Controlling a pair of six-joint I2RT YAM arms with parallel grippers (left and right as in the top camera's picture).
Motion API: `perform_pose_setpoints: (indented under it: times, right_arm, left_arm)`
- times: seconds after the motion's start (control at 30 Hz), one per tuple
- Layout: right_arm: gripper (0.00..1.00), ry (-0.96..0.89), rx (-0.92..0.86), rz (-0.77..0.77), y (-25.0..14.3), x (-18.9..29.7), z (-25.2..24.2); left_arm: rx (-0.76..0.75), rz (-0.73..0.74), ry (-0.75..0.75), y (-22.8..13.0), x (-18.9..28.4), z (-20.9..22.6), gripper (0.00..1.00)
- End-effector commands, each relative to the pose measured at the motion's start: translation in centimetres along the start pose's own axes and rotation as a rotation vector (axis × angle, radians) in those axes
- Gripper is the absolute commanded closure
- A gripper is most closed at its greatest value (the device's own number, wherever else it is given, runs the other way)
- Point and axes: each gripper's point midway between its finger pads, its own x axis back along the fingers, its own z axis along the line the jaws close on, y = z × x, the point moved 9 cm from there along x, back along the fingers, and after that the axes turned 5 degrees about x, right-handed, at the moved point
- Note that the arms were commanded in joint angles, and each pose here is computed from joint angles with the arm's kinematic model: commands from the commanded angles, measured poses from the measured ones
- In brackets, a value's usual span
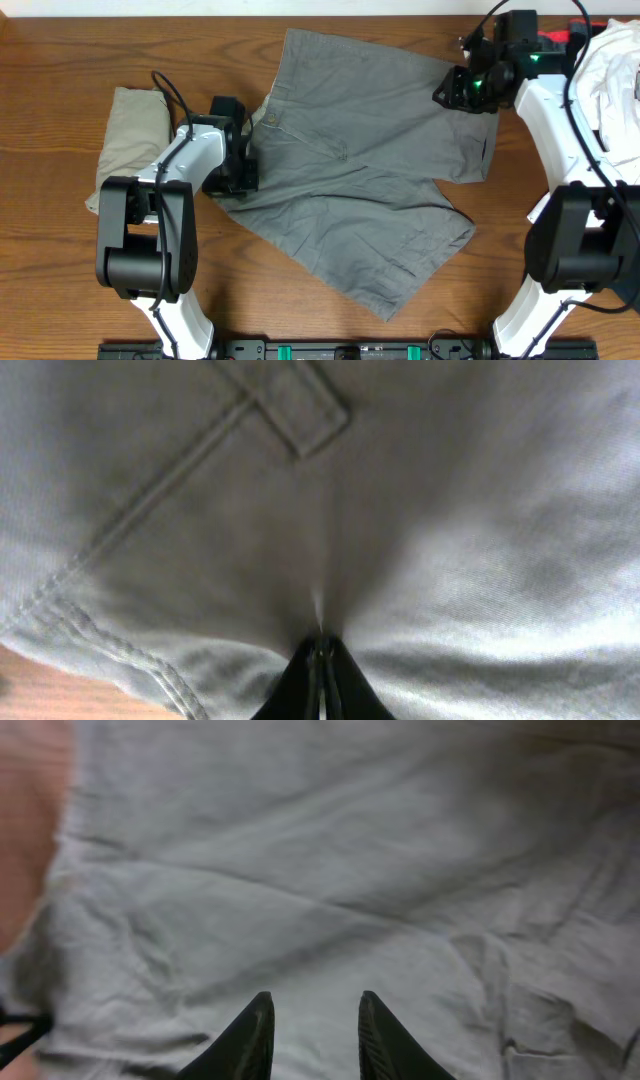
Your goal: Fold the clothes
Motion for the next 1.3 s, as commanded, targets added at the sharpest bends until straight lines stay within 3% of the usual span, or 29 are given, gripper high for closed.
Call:
perform_pose_setpoints:
  times: [0.0, 0.17, 0.47, 0.5, 0.7, 0.77, 0.9, 1.03, 1.13, 1.27]
  right_arm:
    - [0.73, -0.101, -0.059, 0.058, -1.0, -2.7, -1.1]
    - [0.74, -0.111, -0.089, 0.144, -2.2, -6.4, -2.4]
    - [0.77, -0.243, -0.155, 0.210, -3.7, -11.0, -5.3]
    - [0.77, -0.268, -0.157, 0.201, -3.7, -11.9, -5.8]
    - [0.78, -0.334, -0.167, 0.127, -3.9, -17.4, -8.6]
    - [0.79, -0.326, -0.166, 0.094, -3.8, -18.9, -9.1]
    - [0.80, -0.236, -0.116, -0.034, -1.9, -20.1, -8.8]
    - [0.76, -0.021, -0.031, -0.163, 1.6, -19.4, -6.5]
    - [0.61, 0.173, 0.032, -0.223, 4.4, -17.5, -4.4]
    - [0.51, 0.376, 0.098, -0.280, 7.5, -12.2, -2.7]
  left_arm:
    - [0.124, 0.113, 0.049, -1.4, -1.5, 0.6, 0.94]
    - [0.260, 0.177, 0.239, -3.3, -1.5, 2.3, 0.94]
    - [0.308, 0.198, 0.231, -4.2, -0.7, 2.3, 0.94]
    - [0.311, 0.180, 0.212, -4.1, -0.4, 2.2, 0.91]
    - [0.320, 0.056, 0.096, -3.5, 3.4, 1.5, 0.44]
    - [0.320, 0.003, 0.072, -3.6, 4.9, 1.4, 0.36]
    - [0.288, -0.091, -0.006, -3.5, 7.1, 1.1, 0.29]
    - [0.255, -0.160, -0.077, -2.7, 7.9, 0.5, 0.28]
    - [0.249, -0.215, -0.100, -1.9, 8.0, 0.2, 0.24]
    - [0.210, -0.258, -0.111, -1.2, 8.2, 0.1, 0.23]
